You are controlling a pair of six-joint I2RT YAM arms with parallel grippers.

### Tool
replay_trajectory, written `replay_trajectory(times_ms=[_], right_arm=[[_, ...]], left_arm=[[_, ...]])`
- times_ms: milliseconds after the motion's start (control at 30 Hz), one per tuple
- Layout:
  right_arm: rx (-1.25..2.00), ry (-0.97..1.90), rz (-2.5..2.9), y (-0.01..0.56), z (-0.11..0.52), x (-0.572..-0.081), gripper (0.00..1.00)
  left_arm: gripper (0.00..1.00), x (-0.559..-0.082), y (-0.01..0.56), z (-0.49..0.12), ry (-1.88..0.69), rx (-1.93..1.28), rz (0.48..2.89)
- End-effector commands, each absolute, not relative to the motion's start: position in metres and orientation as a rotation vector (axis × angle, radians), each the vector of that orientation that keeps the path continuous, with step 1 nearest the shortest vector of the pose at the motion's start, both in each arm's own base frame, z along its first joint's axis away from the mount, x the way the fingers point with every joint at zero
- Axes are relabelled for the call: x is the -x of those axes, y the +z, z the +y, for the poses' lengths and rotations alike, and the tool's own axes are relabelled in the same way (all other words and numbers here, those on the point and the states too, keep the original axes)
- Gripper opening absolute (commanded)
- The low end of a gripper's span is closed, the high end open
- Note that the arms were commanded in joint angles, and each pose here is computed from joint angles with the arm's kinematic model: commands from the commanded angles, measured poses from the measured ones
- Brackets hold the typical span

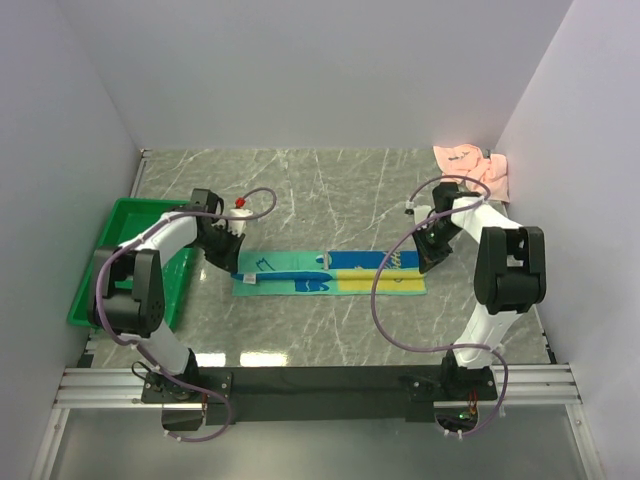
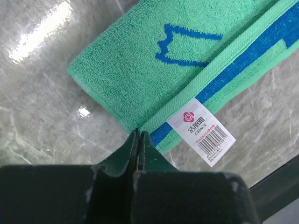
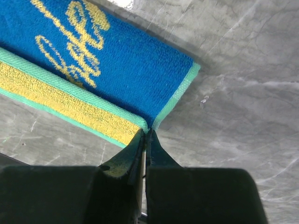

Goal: Roll the towels
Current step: Fold the towel

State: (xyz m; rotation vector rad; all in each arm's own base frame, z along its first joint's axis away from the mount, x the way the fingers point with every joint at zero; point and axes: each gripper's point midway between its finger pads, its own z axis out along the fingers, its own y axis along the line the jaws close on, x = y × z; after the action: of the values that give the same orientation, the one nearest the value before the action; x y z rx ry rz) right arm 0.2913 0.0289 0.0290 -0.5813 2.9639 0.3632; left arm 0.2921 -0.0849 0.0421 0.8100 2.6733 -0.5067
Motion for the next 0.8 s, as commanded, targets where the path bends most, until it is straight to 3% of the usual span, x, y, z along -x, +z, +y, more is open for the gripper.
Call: replay_trajectory(times_ms=[0,633,700,767], right_arm=[[0.582,0.333,2.913,0.050,0.027,-0.294,0.00],[0.573,0.363,2.957,0.029,0.028,-0.279,0.00],[0.582,0.368,2.955,0.033,0.029,-0.278,0.06],[0.600,0.365,2.947,0.040,0.028,-0.276,0.24]], left_arm=[[0.01,-0.292,0.059,-0.080,-0.452,-0.846,2.641],[0.01,-0.274,0.034,-0.083,-0.490,-0.802,2.706],[0.07,-0.277,0.039,-0.084,-0.488,-0.808,2.689],[0.14,-0.273,0.045,-0.083,-0.492,-0.840,2.675]])
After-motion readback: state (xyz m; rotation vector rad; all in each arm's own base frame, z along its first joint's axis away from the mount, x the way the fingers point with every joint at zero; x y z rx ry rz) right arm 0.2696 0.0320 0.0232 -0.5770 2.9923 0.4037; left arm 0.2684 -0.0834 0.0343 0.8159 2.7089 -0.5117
